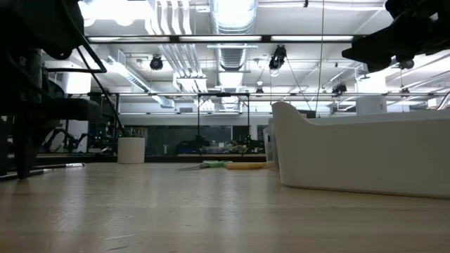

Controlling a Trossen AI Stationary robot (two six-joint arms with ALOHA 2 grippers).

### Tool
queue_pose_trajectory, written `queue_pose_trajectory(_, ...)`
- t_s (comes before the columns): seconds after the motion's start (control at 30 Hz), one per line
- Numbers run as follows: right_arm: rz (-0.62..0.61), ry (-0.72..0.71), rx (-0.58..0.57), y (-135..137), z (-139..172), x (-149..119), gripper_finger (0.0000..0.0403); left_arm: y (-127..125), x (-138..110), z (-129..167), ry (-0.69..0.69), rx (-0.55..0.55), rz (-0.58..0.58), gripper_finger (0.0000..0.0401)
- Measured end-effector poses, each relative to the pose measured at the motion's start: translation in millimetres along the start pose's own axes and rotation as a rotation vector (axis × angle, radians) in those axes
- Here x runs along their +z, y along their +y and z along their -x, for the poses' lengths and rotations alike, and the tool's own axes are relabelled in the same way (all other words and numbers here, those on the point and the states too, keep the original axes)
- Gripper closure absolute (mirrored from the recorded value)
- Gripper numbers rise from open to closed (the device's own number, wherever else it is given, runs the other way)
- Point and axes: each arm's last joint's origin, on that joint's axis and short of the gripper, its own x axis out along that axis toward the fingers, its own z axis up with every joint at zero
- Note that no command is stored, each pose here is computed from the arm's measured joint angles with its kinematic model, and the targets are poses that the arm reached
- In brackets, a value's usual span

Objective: Pick & Place Paint Supplies
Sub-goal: Put the black paintbrush into the white bin

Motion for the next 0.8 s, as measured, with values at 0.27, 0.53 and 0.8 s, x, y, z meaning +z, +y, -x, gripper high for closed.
queue_pose_trajectory(0.27,0.0,0.0,0.0,0.0,0.0,0.0,0.0211,0.0,-0.1,-0.2,0.001,0.0,-0.001,0.0303)
queue_pose_trajectory(0.53,0.0,0.0,0.0,0.0,0.0,0.0,0.0211,-0.2,-0.2,-0.3,0.002,-0.001,-0.011,0.0338)
queue_pose_trajectory(0.8,0.0,0.0,0.0,0.0,0.0,0.0,0.0211,-0.3,-0.3,-0.4,0.003,-0.003,-0.011,0.0394)
